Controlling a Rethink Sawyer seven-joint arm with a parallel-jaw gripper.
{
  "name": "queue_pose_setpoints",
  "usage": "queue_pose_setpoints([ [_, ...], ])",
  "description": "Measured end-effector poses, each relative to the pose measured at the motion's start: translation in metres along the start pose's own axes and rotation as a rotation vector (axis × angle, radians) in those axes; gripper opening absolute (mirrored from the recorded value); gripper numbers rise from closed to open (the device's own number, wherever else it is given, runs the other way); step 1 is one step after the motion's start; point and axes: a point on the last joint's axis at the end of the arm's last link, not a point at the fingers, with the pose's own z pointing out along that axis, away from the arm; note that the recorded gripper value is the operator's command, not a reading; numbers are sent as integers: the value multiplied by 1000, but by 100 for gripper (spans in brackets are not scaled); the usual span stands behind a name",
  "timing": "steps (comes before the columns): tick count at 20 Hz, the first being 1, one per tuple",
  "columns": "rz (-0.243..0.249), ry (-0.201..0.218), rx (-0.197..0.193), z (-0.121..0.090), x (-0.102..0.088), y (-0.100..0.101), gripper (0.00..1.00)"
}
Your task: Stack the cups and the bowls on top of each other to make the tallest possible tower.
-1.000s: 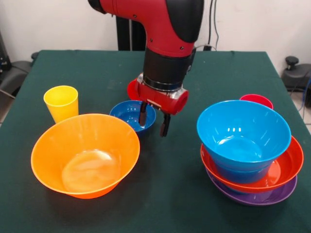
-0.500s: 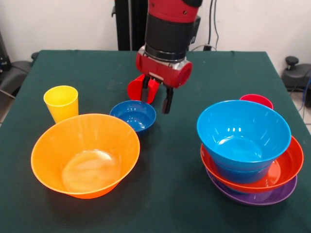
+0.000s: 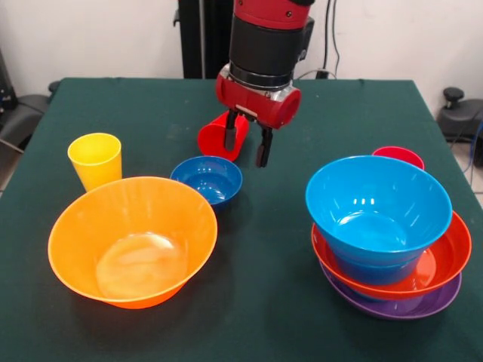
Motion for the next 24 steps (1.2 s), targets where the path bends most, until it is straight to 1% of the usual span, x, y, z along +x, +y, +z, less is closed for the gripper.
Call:
queue_pose_setpoints([
  [9,-6,45,30,29,18,-8,100],
  [12,-8,54,38,39,24,-10,100],
  [15,-10,55,41,44,26,-11,100],
  [19,-10,37,41,49,25,-14,100],
  [24,-6,28,42,55,24,-18,100],
])
